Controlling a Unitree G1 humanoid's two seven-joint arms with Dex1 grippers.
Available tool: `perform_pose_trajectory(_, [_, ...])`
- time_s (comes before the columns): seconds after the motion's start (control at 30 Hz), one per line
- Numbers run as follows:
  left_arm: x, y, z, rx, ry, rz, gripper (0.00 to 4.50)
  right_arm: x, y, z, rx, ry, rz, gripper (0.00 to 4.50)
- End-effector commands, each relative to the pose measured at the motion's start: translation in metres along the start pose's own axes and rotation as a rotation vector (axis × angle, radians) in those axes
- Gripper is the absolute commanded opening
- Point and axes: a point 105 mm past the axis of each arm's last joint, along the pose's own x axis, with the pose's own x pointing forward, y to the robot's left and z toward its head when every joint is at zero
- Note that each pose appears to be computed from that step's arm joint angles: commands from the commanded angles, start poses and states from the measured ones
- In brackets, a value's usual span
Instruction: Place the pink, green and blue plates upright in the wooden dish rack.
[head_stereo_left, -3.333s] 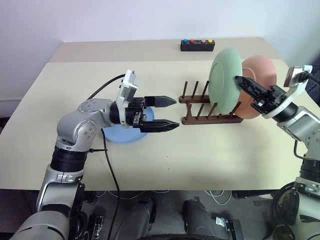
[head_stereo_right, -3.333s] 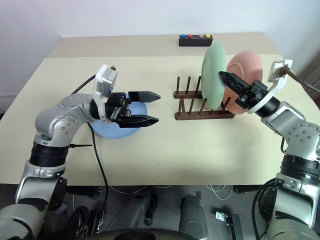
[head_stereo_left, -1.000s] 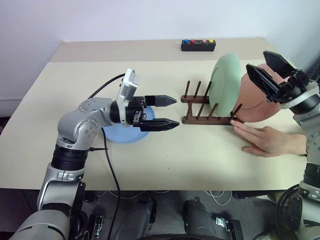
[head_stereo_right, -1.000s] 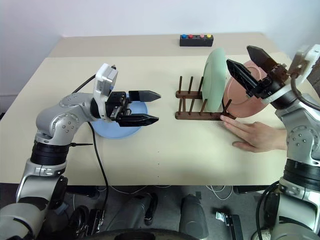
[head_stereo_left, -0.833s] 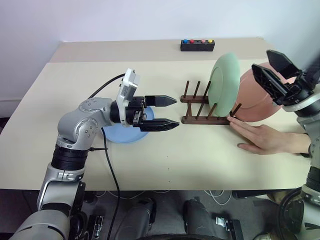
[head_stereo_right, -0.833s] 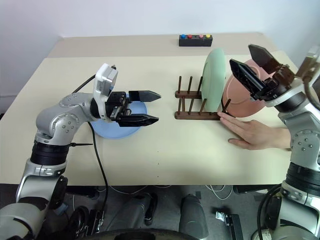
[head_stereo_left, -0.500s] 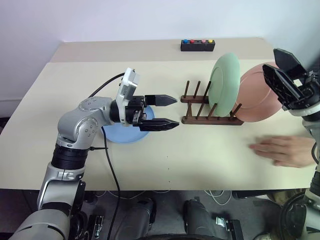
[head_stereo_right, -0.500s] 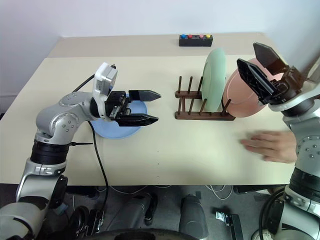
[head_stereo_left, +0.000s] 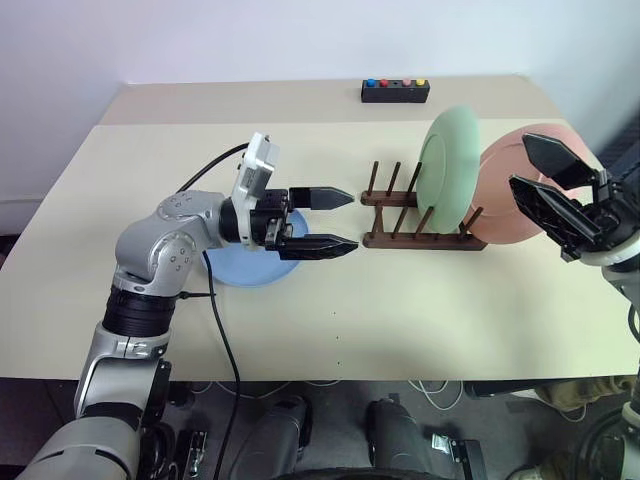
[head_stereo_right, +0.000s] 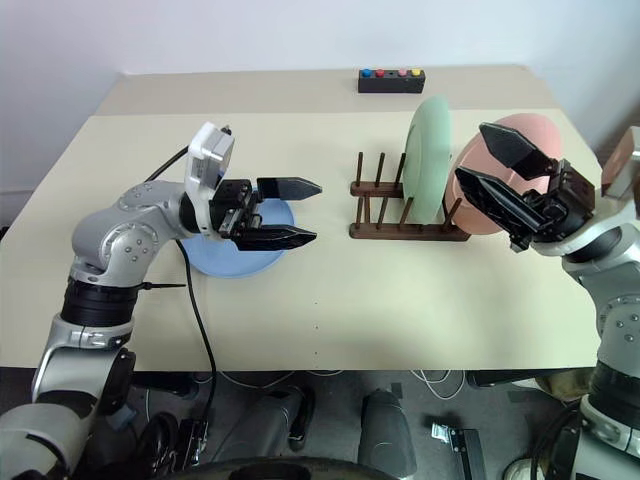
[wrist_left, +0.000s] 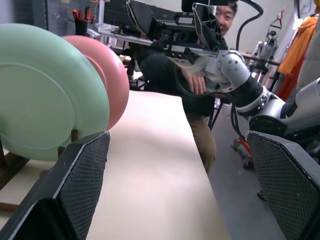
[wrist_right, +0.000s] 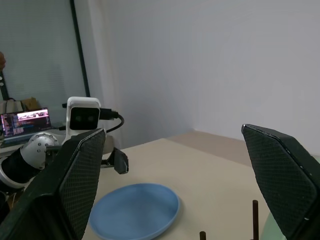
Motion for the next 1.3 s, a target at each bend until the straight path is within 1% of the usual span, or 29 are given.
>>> perform_pose_trajectory(0.03, [-0.001,-0.001,0.009,0.048,0.002,-0.009,4.5,0.003,0.009,0.003,-0.041,0.02,0.038,4.45])
perform_pose_trajectory(0.37, [0.0,-0.001,0.009,0.046,0.002,-0.009,4.5,0.001,0.017,-0.007,-0.03,0.079,0.065,4.45])
perform_pose_trajectory(0.53, [-0.003,0.001,0.009,0.049,0.006,-0.002,4.5,-0.001,0.024,-0.026,-0.032,0.193,0.102,4.45])
perform_pose_trajectory(0.77, [-0.009,0.004,0.008,0.057,0.023,0.022,4.5,0.0,0.028,-0.032,-0.035,0.227,0.125,4.45])
perform_pose_trajectory(1.17, [-0.045,0.026,0.018,0.132,0.081,0.18,4.5,0.003,0.027,-0.038,-0.046,0.247,0.127,4.45])
perform_pose_trajectory(1.3, [-0.068,0.046,0.029,0.164,0.099,0.325,4.5,0.006,0.029,-0.04,-0.043,0.251,0.143,4.45])
